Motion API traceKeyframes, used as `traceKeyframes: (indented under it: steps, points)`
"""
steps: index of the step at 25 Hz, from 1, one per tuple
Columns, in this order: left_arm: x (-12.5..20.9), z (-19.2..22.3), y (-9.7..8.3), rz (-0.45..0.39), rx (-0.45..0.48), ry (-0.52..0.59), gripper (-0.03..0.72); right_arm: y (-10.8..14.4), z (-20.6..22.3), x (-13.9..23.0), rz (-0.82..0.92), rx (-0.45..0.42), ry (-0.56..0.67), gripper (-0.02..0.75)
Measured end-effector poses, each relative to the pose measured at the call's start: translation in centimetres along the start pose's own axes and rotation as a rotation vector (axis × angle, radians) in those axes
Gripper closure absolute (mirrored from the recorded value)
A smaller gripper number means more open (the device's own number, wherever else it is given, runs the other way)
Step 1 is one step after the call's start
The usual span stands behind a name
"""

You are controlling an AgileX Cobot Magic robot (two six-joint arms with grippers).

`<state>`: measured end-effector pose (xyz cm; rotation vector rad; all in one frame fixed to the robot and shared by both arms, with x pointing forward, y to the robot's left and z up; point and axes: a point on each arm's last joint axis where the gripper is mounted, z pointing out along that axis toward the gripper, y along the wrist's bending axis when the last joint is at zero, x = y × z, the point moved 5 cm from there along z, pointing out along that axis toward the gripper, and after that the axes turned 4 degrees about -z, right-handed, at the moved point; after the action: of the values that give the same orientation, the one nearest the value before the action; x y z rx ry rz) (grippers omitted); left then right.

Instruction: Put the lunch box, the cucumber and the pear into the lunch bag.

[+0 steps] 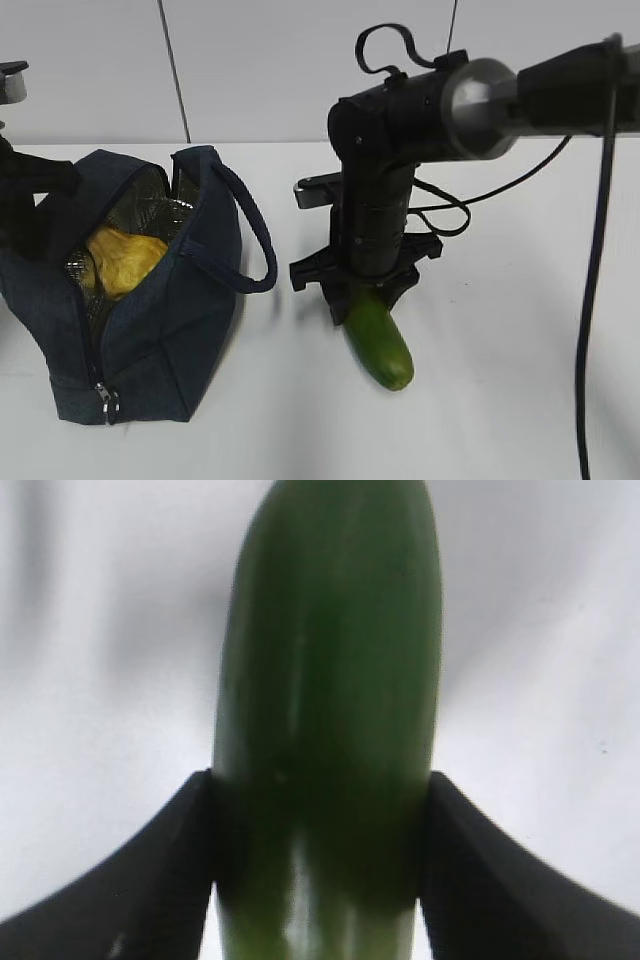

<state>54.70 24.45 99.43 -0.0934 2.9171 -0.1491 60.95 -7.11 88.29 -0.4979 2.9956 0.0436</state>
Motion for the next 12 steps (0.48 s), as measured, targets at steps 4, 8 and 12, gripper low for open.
traceKeyframes:
  steps: [4,8,12]
  points:
    - [0.0,0.0,0.0,0.000,0.000,0.000,0.687,-0.3,-3.0,-0.4,-0.011,0.006,-0.068,0.322]
    - [0.0,0.0,0.0,0.000,0.000,0.000,0.687,-0.8,-6.0,-0.3,-0.028,0.023,-0.125,0.322]
    - [0.0,0.0,0.0,-0.001,0.001,-0.001,0.687,-0.9,-9.5,-0.2,-0.028,0.012,-0.206,0.323]
